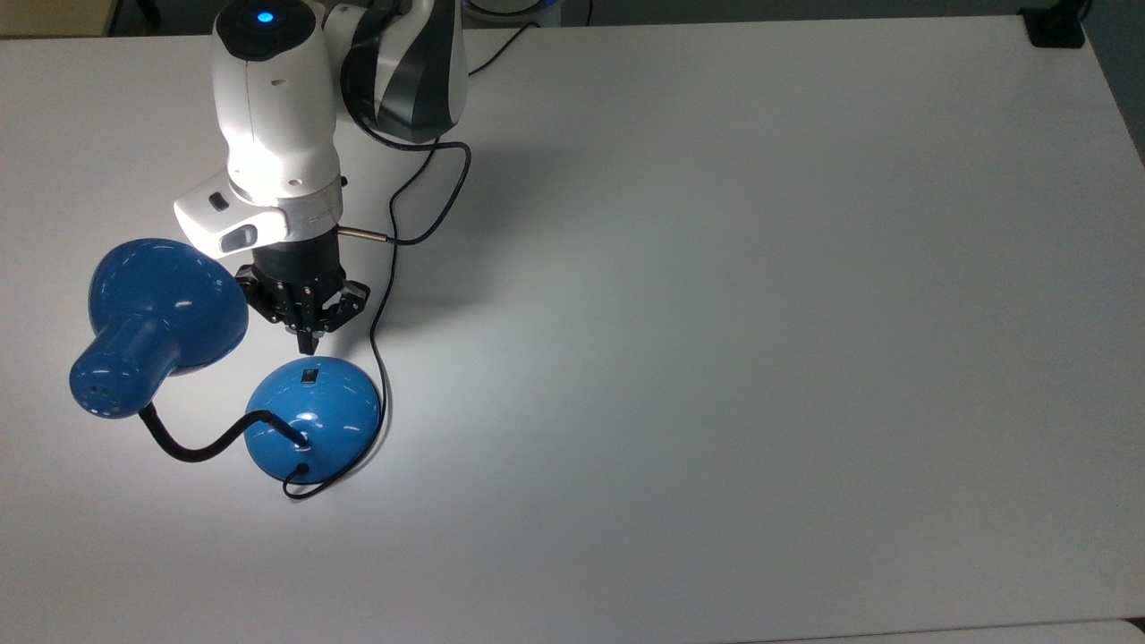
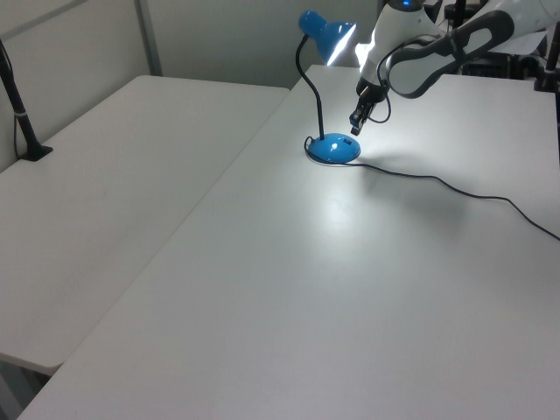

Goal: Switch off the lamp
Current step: 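Lower the gripper fingertips onto the switch and press down, then lift the gripper up off the lamp base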

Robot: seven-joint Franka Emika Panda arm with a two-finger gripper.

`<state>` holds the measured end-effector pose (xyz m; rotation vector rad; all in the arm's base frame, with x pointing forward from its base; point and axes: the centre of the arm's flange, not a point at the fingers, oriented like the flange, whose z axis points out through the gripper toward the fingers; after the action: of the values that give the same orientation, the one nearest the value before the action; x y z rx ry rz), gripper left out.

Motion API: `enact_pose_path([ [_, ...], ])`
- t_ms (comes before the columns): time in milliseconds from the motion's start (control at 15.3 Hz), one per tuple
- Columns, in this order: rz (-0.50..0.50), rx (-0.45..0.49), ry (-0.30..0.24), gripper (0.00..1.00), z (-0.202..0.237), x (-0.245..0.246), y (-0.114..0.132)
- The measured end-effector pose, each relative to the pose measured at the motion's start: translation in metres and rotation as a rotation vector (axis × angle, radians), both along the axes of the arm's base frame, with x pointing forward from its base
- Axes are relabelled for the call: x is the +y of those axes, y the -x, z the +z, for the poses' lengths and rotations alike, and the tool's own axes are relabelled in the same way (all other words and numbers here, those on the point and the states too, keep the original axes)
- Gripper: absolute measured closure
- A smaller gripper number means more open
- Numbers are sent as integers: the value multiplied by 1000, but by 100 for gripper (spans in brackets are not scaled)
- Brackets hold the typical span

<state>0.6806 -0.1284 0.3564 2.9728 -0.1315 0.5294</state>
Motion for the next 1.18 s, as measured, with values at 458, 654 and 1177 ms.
enact_pose_path([
  [458,6,-33,14,99,-18,-10,-4],
  [654,9,-38,15,99,-23,-9,-5],
  [1177,17,-29,16,99,-29,-9,-5],
])
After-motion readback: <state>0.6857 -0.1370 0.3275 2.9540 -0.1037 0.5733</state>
